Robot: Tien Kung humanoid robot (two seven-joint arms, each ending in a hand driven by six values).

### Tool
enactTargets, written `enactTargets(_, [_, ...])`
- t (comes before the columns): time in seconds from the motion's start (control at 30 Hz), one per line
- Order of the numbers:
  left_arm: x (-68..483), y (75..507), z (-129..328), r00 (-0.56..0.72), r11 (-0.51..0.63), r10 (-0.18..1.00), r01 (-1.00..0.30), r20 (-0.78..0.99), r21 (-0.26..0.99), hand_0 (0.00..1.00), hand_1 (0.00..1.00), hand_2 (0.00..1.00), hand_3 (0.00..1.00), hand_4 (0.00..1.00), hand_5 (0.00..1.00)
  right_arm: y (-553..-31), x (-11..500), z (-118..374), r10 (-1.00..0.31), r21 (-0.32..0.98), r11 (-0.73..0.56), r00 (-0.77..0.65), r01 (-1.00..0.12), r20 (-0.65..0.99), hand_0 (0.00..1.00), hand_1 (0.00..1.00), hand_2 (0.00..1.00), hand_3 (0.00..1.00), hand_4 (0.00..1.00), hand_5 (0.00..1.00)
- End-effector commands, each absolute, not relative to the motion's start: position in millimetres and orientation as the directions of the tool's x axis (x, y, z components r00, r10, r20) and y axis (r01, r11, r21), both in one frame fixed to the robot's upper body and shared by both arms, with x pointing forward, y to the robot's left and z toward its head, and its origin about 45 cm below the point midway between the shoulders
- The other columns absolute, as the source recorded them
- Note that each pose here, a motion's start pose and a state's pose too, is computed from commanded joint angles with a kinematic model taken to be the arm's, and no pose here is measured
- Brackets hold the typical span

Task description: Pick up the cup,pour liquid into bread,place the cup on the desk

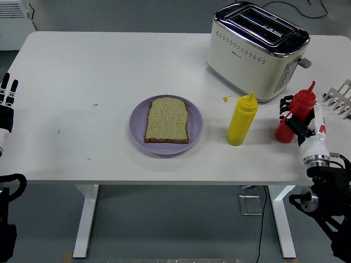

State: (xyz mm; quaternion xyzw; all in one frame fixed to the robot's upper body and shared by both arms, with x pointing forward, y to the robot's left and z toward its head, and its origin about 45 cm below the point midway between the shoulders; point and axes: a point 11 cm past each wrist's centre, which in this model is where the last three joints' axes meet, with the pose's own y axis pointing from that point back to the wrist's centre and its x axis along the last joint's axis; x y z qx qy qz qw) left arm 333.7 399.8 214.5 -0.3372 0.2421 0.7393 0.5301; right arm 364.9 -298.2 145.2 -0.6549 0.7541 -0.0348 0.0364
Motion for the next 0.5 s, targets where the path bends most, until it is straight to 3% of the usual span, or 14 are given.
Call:
enactTargets(0.23, [333.8,399.7,214.5,-0.210,-0.321,0.620,-0.947,-0.756,0.000,0.791,0.747,0.749,0.709,0.504,0.989,-297.7,362.7,142.9,-0.990,-0.096,0.141,-0.142,-0.985,0.003,0.269,0.274,0.358,0.412,0.451,0.153])
enactTargets(0.27, [333.7,399.7,214.5,-0.210,-0.321,0.620,-0.947,-0.756,0.000,0.791,0.747,0.747,0.707,0.506,0.989,-297.8,362.2,142.5,-0.990,-0.097,0.141,-0.142,-0.985,0.009,0.346,0.375,0.430,0.458,0.539,0.137])
enactTargets(0.43, [333.6,400.1,214.8,-0.210,-0.322,0.620,-0.947,-0.756,-0.001,0.791,0.747,0.747,0.707,0.506,0.989,-299.3,359.6,140.5,-0.989,-0.099,0.137,-0.141,-0.986,0.038,0.346,0.375,0.430,0.458,0.539,0.137])
enactTargets(0.47, [333.5,400.3,214.7,-0.211,-0.323,0.620,-0.947,-0.756,-0.001,0.789,0.747,0.748,0.707,0.507,0.988,-299.6,358.9,140.2,-0.989,-0.100,0.134,-0.139,-0.986,0.046,0.470,0.492,0.502,0.525,0.618,0.132])
enactTargets(0.5, [333.4,400.4,214.7,-0.211,-0.323,0.619,-0.946,-0.756,-0.001,0.789,0.747,0.748,0.707,0.507,0.988,-299.8,358.4,140.0,-0.989,-0.101,0.132,-0.138,-0.986,0.052,0.470,0.492,0.502,0.525,0.618,0.132])
